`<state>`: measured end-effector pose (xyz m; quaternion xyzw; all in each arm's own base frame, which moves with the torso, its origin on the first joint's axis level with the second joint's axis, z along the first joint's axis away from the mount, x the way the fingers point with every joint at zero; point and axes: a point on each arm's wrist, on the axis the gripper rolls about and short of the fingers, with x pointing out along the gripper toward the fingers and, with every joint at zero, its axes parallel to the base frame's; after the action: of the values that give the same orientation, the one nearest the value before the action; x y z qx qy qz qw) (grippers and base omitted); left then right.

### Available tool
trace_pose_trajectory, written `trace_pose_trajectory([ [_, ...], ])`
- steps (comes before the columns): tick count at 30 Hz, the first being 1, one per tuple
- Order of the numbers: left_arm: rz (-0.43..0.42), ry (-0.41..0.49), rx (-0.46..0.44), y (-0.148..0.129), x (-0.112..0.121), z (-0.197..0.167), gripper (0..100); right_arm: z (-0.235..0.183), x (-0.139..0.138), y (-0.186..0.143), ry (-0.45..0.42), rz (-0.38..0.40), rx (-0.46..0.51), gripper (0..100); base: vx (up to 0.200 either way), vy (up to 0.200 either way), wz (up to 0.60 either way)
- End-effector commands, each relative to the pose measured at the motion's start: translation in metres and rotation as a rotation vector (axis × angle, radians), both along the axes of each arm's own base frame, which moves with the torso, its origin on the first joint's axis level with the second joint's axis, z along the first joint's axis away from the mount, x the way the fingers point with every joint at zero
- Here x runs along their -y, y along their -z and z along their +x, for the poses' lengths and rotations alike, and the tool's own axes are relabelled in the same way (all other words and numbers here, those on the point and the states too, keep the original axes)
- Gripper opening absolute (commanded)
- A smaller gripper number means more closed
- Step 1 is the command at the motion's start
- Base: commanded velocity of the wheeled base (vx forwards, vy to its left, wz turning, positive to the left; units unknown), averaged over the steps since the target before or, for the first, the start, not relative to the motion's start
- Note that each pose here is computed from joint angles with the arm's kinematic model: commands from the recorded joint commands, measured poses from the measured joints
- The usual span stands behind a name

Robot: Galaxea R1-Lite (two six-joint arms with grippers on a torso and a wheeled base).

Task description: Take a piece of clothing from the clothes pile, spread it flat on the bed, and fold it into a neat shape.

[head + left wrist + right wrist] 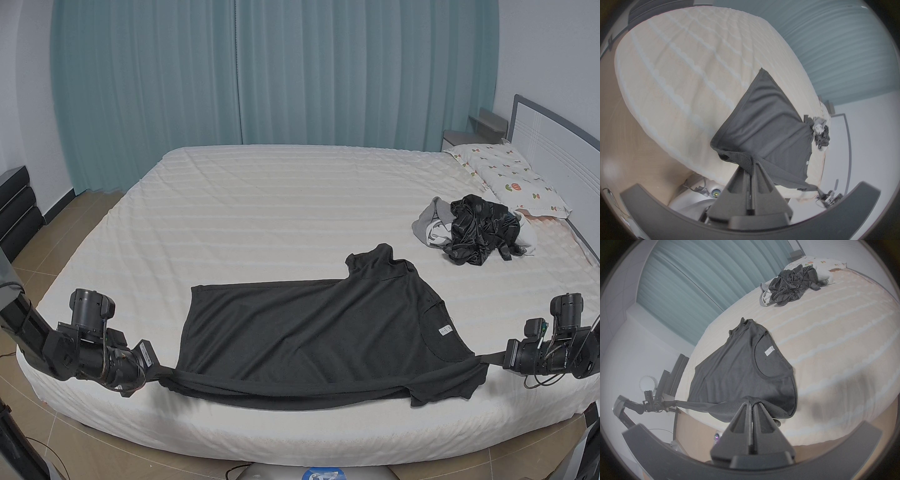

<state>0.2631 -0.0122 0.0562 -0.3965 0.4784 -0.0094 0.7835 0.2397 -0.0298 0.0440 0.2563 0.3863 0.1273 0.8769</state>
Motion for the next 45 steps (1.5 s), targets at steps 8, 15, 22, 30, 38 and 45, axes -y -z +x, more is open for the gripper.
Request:
trace_pose_trajectory([
  [8,-0.070,-0.092,-0.019,-0.021,-0.002,0.021,0,0.020,0.004,0.000,0.000,0.022,0.010,0,0.000,0.000,0.00],
  [15,-0.143,-0.081,0.009,-0.038,-0.010,0.009,0,0.007,0.003,-0.006,0.000,0.018,0.021,0,0.000,0.000,0.00],
  [22,-0.155,-0.066,-0.053,-0.040,-0.010,0.000,0,-0.010,-0.001,-0.009,-0.009,0.014,0.020,0,0.000,0.000,0.00],
  [30,-0.161,-0.109,-0.048,-0.040,-0.021,0.003,0,-0.016,-0.002,-0.016,-0.012,0.014,0.044,0,0.000,0.000,0.00],
  [38,-0.161,-0.128,-0.106,-0.021,-0.024,0.016,0,-0.005,-0.002,-0.015,-0.013,0.019,0.047,0,0.000,0.000,0.00],
  [45,-0.157,-0.131,-0.118,-0.013,-0.026,0.029,0,0.020,0.003,-0.008,-0.003,0.015,0.041,0,0.000,0.000,0.00],
])
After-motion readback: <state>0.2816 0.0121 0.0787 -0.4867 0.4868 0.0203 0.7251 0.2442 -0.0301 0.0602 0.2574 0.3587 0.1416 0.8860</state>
